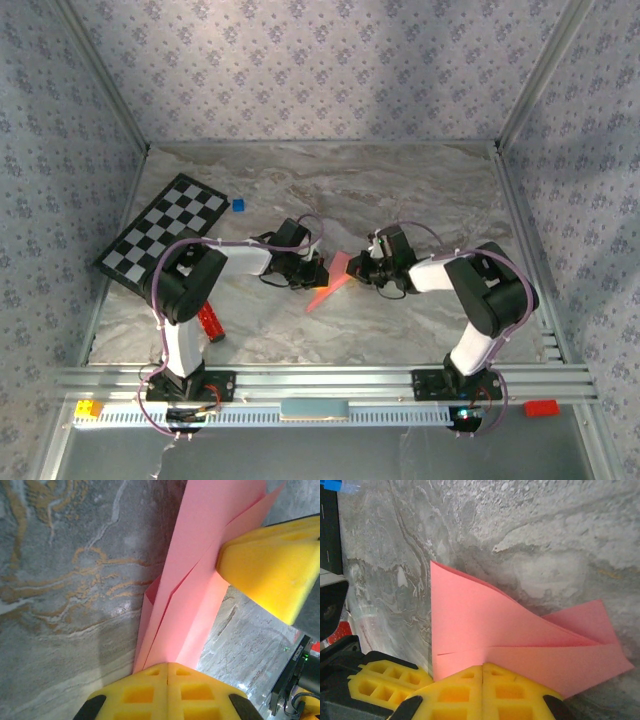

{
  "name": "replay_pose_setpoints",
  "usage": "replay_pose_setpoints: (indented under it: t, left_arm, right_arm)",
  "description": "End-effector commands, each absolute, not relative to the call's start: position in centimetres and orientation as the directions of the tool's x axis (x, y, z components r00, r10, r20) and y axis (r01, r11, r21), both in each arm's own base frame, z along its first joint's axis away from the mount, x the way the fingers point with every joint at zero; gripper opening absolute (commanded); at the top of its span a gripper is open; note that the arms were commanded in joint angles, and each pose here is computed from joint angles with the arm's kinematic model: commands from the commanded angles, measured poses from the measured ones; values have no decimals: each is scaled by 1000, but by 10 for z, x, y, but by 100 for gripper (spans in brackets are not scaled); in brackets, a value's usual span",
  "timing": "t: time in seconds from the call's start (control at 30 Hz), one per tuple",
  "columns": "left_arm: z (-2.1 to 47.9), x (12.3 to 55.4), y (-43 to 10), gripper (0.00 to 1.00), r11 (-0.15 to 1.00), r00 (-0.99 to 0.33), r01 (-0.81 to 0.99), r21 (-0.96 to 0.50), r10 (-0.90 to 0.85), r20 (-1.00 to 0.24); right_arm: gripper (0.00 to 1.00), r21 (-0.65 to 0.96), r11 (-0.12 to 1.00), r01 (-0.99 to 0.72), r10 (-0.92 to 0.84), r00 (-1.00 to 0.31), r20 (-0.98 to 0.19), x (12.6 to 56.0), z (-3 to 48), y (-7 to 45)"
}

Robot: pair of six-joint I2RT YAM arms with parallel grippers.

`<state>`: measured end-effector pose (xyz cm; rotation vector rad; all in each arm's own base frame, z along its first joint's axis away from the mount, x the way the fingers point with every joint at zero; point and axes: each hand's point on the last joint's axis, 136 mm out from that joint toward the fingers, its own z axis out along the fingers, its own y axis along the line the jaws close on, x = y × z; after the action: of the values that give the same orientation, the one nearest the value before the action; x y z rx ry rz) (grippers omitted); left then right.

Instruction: Fold a paper plane with a square sheet of paper (pick it up from the middle)

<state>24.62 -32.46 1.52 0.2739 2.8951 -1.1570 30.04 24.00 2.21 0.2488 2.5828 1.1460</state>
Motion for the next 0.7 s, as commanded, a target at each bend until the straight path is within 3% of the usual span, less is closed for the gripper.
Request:
replay_pose_setpoints:
  t: [0.0, 0.4, 0.67]
  left_arm:
    - [-46, 208, -271, 0, 869, -985, 73, -489, 141, 103]
    - [-53, 203, -267, 0, 874, -984, 67, -481, 139, 115]
    - [-50, 204, -270, 0, 867, -986, 53, -495, 124, 113]
  right_arm:
    - [5, 696, 708, 117, 344, -919, -195, 311, 7, 216]
    - [5, 671, 699, 246, 478, -859, -183, 334, 4, 173]
    - [7, 744, 663, 78, 425, -857, -290, 342, 62, 191]
